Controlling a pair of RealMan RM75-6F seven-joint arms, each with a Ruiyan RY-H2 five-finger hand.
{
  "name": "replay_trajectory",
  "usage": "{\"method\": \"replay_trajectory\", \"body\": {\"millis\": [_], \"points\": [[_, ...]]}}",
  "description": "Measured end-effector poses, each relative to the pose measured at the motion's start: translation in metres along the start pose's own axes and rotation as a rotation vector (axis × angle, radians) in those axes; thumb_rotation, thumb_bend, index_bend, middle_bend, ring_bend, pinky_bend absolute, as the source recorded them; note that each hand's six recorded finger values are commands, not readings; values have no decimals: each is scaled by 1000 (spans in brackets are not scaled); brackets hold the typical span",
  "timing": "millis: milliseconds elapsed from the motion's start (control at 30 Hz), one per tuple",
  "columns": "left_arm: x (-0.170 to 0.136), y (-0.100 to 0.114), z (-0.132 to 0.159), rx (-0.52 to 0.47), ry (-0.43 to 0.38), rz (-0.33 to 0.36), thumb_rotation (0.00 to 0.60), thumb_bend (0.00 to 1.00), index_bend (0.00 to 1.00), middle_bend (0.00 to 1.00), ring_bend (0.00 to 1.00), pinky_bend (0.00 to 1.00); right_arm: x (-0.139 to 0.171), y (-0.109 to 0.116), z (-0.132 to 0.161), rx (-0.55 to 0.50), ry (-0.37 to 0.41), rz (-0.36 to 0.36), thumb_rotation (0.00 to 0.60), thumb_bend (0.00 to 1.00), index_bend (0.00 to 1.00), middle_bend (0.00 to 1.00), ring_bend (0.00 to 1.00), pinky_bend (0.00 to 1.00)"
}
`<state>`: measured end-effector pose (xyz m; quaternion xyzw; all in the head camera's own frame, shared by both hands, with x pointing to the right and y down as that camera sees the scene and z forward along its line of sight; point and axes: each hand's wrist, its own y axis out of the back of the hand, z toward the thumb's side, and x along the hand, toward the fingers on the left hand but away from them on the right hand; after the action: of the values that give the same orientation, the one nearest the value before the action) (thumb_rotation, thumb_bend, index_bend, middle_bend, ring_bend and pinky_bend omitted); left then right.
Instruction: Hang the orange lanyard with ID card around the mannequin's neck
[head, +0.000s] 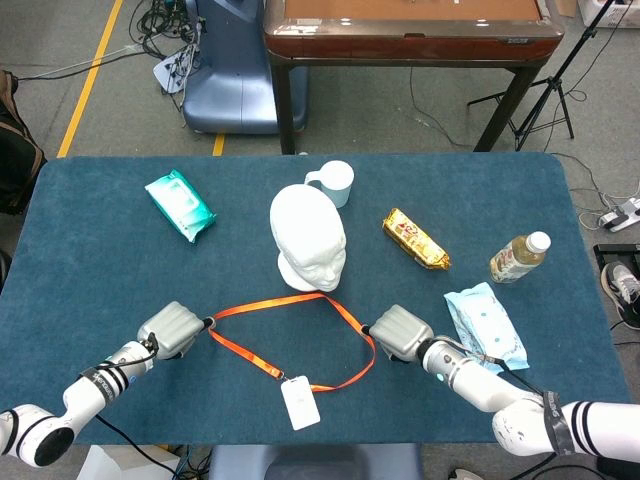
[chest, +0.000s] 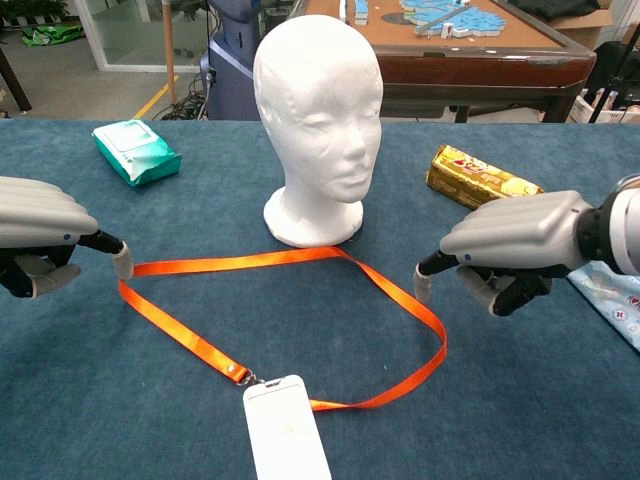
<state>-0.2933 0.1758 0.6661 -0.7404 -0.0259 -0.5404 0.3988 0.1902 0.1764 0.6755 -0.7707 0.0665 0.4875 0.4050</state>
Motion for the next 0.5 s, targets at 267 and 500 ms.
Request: {"method": "replay_trajectory", "body": {"millis": [267,500], "points": [[0,-1,-1,-4,3,2,600,656,253,1000,1000,858,-11,-13,-2,3,-22,41,600,1000,269,1000,1000,1000],[-1,-1,-5,-5,11,3,600,656,253,1000,1000,858,-12,-17,-4,11,-35,51,600,1000,269,1000,1000,1000]]}}
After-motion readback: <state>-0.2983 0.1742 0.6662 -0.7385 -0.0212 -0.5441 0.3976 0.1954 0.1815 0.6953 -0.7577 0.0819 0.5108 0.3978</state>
